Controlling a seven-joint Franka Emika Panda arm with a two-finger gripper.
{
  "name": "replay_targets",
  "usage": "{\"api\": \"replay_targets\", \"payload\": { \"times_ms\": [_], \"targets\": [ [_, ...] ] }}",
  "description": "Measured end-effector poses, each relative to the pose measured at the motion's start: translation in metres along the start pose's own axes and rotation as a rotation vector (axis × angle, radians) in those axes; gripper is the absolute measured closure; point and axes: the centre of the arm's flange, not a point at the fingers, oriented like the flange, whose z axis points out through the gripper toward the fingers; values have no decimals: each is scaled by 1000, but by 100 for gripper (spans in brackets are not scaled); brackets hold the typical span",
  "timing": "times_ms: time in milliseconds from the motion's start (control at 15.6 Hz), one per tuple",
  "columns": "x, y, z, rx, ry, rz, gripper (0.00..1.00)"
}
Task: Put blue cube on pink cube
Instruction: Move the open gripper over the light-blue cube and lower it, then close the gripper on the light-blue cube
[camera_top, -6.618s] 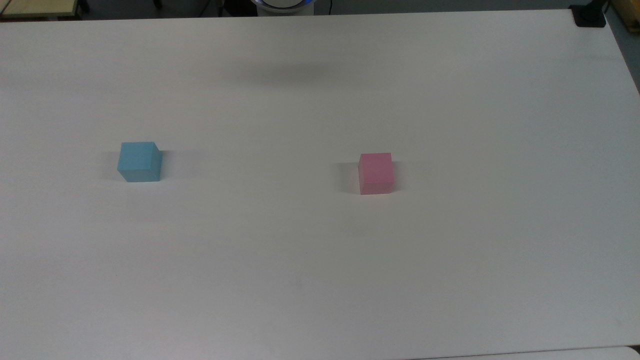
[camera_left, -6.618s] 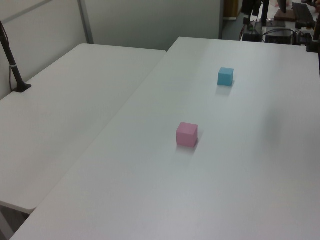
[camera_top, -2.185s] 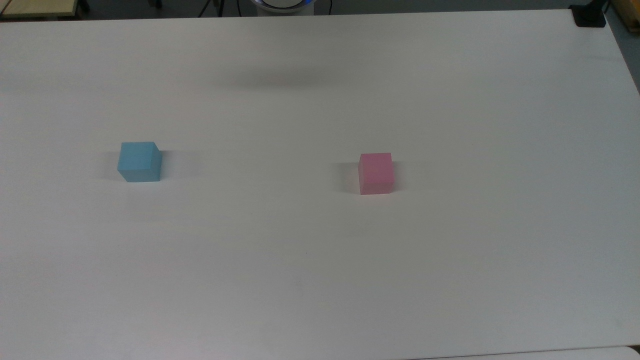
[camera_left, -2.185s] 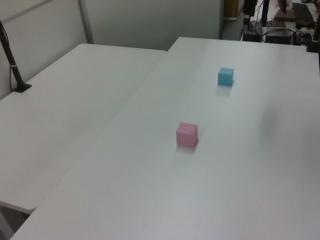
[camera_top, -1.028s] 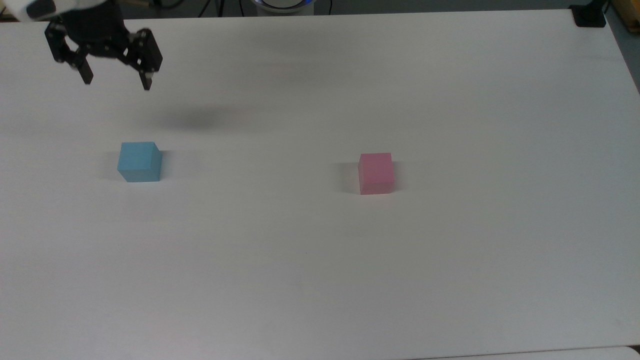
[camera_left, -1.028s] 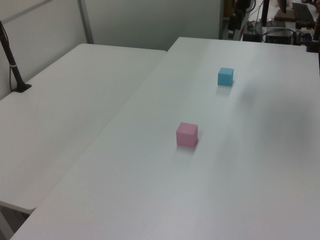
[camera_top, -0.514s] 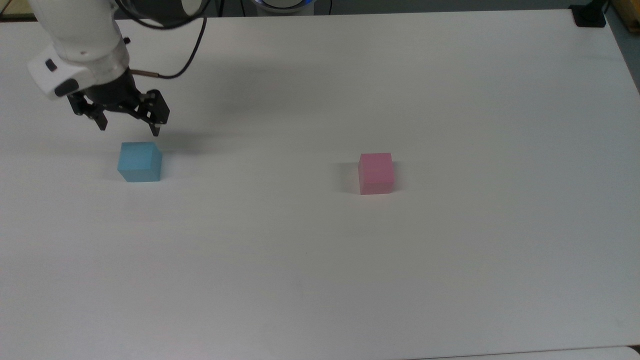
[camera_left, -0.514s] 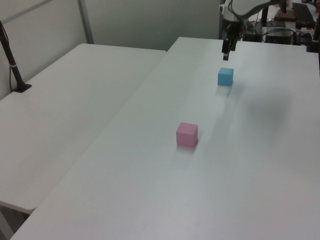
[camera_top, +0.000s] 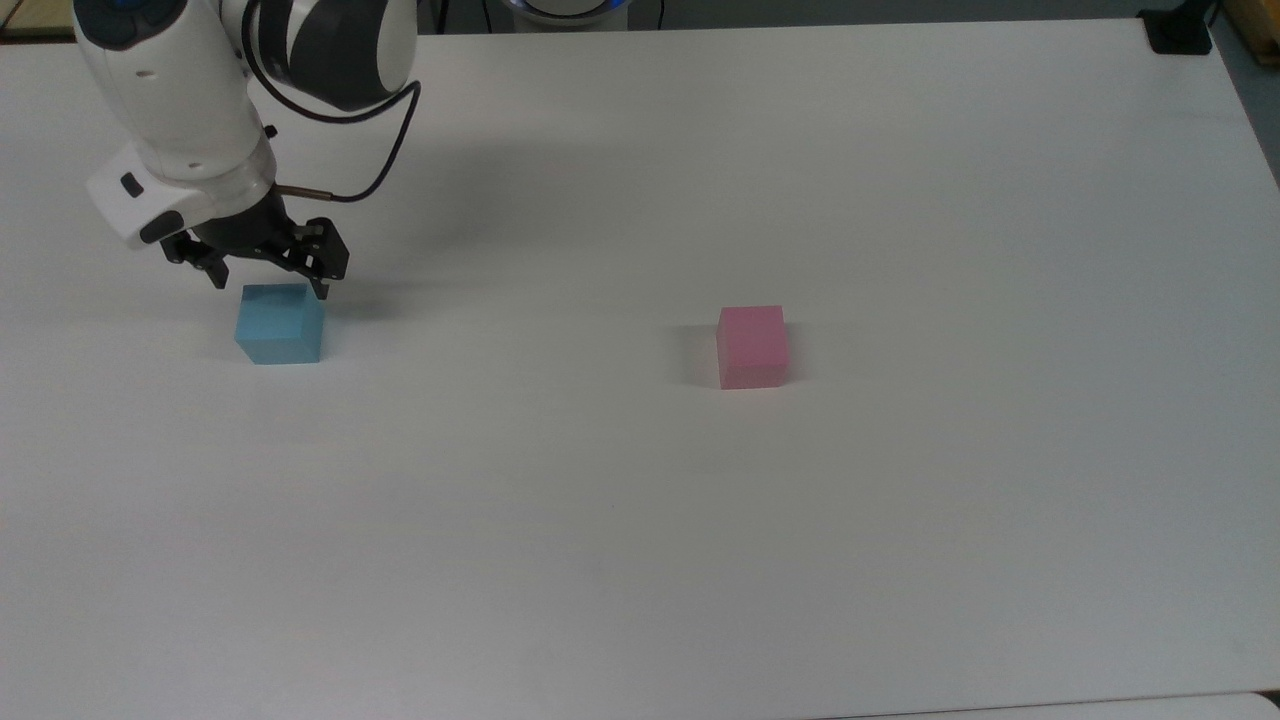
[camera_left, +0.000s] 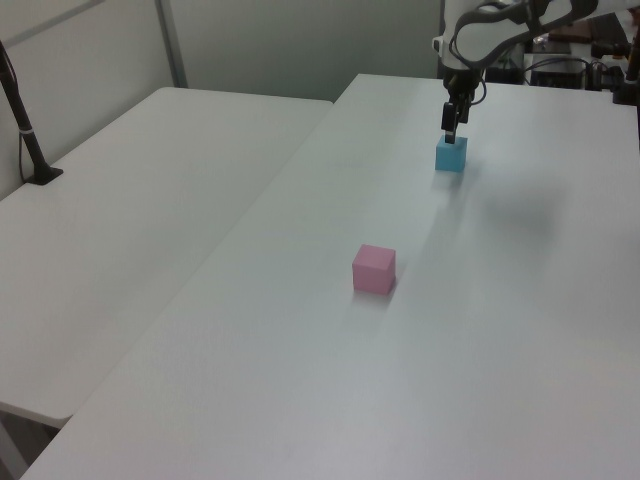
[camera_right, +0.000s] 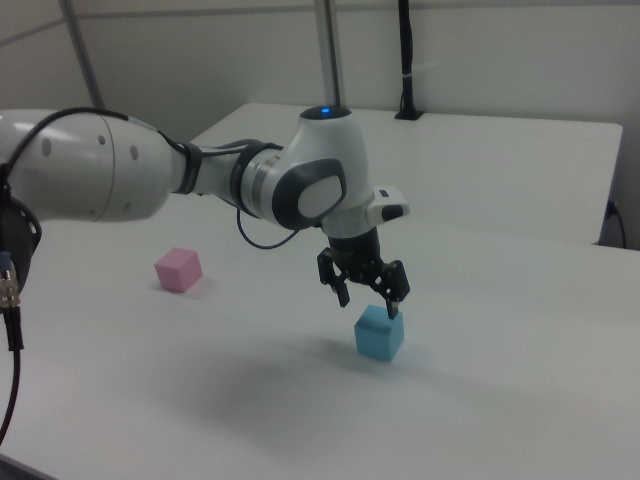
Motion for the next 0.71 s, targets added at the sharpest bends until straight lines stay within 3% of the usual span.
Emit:
{"api": "replay_targets", "payload": {
  "times_ms": [514, 643, 707],
  "targets": [
    [2, 7, 40, -30, -19, -12, 0],
    [1, 10, 41, -30, -21, -7, 14],
    [0, 11, 41, -30, -21, -5, 26]
  ]
}}
